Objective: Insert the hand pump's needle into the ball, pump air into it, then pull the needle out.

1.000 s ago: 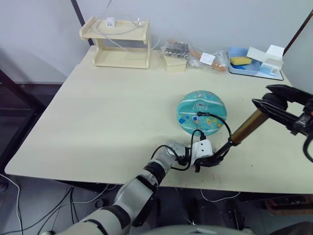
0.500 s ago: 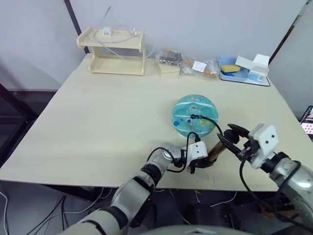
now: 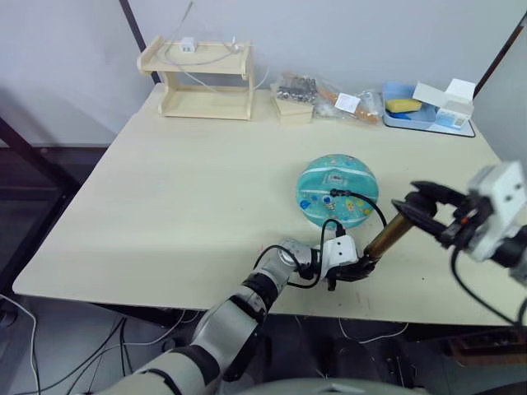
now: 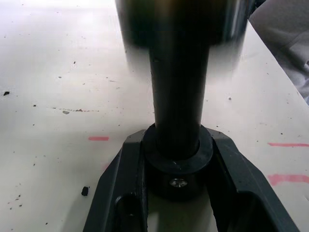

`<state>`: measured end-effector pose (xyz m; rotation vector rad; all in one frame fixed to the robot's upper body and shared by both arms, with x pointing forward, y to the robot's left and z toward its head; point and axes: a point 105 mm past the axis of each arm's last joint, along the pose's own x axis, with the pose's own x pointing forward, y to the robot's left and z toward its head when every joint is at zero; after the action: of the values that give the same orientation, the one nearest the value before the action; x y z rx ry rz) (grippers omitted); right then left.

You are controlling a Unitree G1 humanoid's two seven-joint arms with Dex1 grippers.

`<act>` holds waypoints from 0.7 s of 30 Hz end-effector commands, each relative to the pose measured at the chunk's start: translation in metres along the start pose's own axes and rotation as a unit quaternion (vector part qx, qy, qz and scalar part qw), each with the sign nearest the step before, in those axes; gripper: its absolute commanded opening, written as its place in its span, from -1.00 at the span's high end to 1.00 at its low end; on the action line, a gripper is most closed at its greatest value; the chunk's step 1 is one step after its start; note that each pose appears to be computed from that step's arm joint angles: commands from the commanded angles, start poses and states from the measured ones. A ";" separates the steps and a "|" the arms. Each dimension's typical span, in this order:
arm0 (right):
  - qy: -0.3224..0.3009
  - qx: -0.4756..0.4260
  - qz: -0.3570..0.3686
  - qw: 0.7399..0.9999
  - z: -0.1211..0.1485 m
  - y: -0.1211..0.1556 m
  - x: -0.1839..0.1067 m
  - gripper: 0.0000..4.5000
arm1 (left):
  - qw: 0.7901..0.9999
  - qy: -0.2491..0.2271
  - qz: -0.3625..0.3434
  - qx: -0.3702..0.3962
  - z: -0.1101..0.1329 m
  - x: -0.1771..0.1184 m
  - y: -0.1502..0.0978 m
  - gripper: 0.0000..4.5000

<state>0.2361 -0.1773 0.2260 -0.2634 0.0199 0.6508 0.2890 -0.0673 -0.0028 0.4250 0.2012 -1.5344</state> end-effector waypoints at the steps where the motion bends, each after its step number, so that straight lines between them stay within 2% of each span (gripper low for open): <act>1: -0.085 -0.042 -0.004 0.995 0.074 -0.003 -0.026 0.14 | 0.996 0.075 -0.018 -0.051 -0.046 -0.007 -0.020 0.52; 5: -0.077 -0.043 -0.018 0.996 0.093 -0.008 -0.037 0.14 | 0.996 0.074 -0.018 -0.051 -0.045 -0.008 -0.019 0.52; 9: -0.053 -0.034 -0.012 0.998 0.081 -0.002 -0.032 0.14 | 0.996 0.073 -0.018 -0.051 -0.046 -0.009 -0.019 0.52; 11: -0.033 -0.016 -0.005 0.999 0.059 0.004 -0.024 0.14 | 0.996 0.073 -0.017 -0.052 -0.046 -0.009 -0.019 0.52; 13: 0.007 0.016 -0.001 1.000 0.019 0.011 -0.014 0.14 | 0.996 0.072 -0.016 -0.052 -0.046 -0.009 -0.019 0.52; 18: 0.060 0.058 0.005 0.997 -0.052 0.024 0.003 0.14 | 0.996 0.071 -0.014 -0.053 -0.046 -0.009 -0.018 0.52; 21: 0.097 0.087 0.026 0.991 -0.103 0.046 0.015 0.14 | 0.996 0.069 -0.010 -0.053 -0.045 -0.009 -0.017 0.52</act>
<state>0.2341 -0.1709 0.1940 -0.2200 0.0141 0.5936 0.2892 -0.0598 -0.0115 0.4287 0.2331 -1.5089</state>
